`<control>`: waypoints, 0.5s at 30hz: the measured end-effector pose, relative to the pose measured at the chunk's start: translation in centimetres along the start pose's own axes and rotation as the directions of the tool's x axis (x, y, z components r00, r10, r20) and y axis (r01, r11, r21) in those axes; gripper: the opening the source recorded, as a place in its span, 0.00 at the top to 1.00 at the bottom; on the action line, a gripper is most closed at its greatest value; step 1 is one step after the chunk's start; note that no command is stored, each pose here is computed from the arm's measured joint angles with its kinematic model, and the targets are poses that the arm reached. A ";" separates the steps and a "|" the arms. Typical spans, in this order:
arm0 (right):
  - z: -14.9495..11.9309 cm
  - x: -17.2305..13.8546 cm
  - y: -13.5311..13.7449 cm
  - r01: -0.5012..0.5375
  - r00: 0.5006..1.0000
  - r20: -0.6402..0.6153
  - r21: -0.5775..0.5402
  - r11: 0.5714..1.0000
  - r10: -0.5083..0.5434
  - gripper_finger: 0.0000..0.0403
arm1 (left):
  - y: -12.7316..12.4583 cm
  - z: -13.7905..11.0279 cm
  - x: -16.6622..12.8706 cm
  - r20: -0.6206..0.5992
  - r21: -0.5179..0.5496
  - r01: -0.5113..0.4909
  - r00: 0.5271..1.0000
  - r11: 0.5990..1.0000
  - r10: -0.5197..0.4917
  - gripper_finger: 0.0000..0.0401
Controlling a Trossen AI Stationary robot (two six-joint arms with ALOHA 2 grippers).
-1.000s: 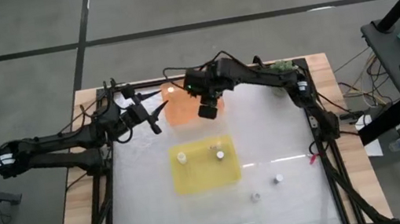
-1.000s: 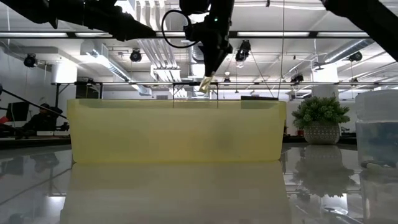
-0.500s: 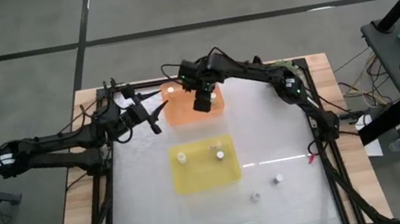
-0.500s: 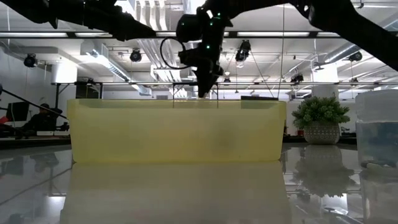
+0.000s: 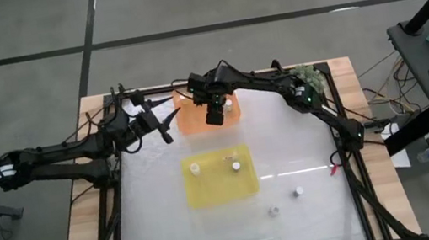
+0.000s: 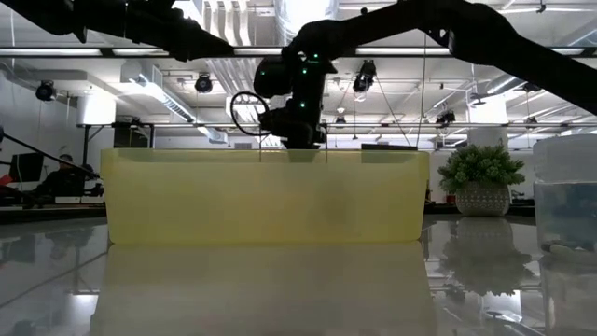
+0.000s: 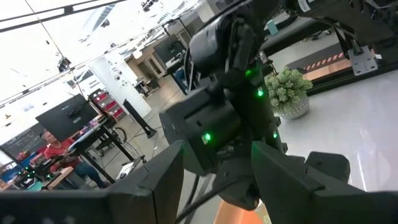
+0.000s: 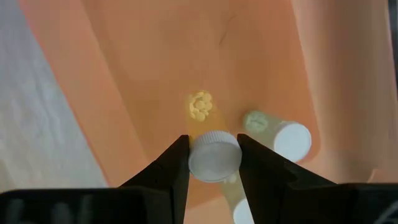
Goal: Pick and place medicine bottles into bin by pill shape (circle, oval)
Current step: Put the yellow tablet bottle into the orange bin
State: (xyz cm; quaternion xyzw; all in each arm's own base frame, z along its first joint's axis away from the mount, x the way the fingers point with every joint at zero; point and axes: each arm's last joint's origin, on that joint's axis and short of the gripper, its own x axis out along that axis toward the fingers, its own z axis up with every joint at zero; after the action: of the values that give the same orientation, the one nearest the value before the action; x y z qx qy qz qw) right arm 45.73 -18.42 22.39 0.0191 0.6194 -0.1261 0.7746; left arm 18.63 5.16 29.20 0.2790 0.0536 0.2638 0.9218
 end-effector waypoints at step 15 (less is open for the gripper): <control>0.3 0.7 -0.1 -0.012 1.000 0.017 0.001 1.000 0.012 0.71 | 0.0 0.0 0.0 0.000 0.000 0.000 1.000 1.000 0.000 0.57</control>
State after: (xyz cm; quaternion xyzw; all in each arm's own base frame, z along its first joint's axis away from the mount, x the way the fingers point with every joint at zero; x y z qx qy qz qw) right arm 46.10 -18.66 21.77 0.0220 0.6126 -0.1219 0.7806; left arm 18.63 5.16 29.20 0.2790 0.0536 0.2638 0.9218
